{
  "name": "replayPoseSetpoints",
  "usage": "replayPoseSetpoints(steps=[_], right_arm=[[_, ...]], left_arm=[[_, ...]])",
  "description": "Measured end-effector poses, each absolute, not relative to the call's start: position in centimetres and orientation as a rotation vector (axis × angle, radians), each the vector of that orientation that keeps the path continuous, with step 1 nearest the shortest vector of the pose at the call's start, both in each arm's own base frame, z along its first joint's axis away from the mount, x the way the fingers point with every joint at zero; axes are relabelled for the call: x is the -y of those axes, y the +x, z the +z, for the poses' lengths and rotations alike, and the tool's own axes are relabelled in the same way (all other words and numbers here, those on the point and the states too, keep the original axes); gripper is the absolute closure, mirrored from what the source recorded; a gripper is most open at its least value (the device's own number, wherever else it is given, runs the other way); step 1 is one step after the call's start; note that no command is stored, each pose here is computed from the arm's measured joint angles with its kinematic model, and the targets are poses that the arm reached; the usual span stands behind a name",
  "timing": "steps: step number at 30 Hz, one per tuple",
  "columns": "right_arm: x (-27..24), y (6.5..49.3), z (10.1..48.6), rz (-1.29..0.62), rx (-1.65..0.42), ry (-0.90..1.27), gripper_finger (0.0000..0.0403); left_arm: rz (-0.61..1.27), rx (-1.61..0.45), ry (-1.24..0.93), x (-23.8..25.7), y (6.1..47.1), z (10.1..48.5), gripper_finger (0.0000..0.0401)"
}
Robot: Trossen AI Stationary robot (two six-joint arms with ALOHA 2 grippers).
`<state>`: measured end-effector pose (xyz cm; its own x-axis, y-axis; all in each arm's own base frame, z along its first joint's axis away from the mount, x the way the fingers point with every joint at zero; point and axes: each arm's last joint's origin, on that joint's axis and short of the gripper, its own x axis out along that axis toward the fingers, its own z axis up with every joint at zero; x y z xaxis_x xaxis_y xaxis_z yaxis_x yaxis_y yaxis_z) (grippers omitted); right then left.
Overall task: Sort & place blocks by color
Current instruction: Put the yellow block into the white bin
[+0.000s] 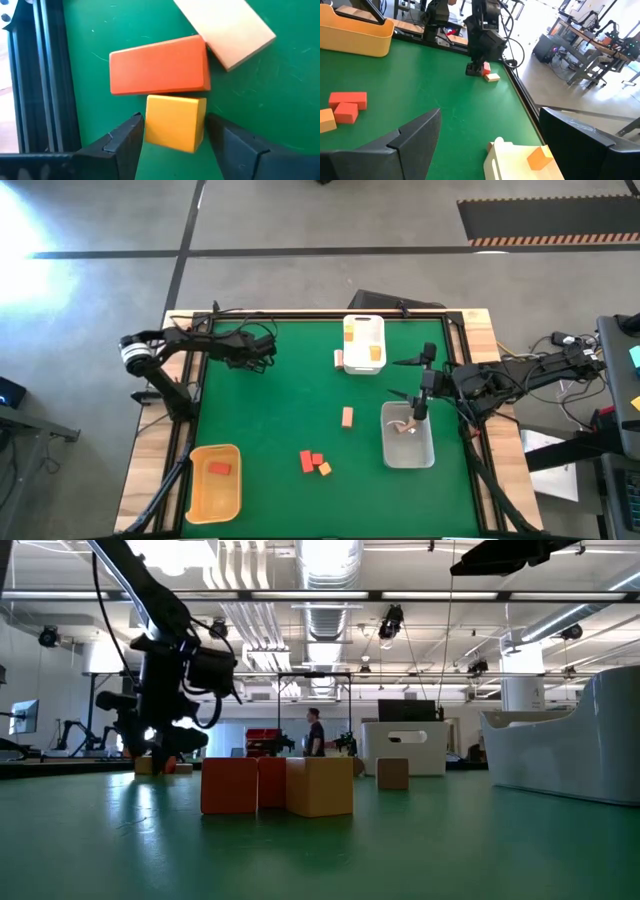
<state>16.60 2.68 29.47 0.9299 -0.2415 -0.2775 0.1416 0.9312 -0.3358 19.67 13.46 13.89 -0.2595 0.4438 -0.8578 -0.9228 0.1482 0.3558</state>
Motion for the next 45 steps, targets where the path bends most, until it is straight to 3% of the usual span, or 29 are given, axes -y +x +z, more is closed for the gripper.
replayPoseSetpoints(steps=[6,16,19,26,31,38,45], right_arm=[[-2.7,16.6,29.5,-0.199,-0.321,-0.318,0.0077],[-2.7,16.7,29.4,-0.197,-0.325,-0.329,0.0077],[-2.8,17.2,29.3,-0.194,-0.307,-0.347,0.0077],[-3.7,20.4,27.9,-0.139,-0.187,-0.556,0.0077],[-4.5,23.0,26.3,-0.118,-0.041,-0.681,0.0077],[-5.4,26.6,24.2,-0.169,0.053,-0.813,0.0077],[-5.7,30.0,24.0,-0.279,0.060,-0.937,0.0077]], left_arm=[[1.441,-1.198,-0.542,-13.5,19.8,13.9,0.0273],[1.293,-1.109,-0.515,-10.7,21.1,16.6,0.0277],[1.157,-0.990,-0.437,-8.6,22.7,18.6,0.0277],[0.728,-0.445,-0.241,-4.2,25.8,24.3,0.0277],[0.380,-0.117,-0.232,-2.6,26.3,26.4,0.0278],[0.102,0.122,-0.271,-1.2,26.3,25.9,0.0278],[-0.049,0.191,-0.305,-0.1,27.1,25.3,0.0278]])
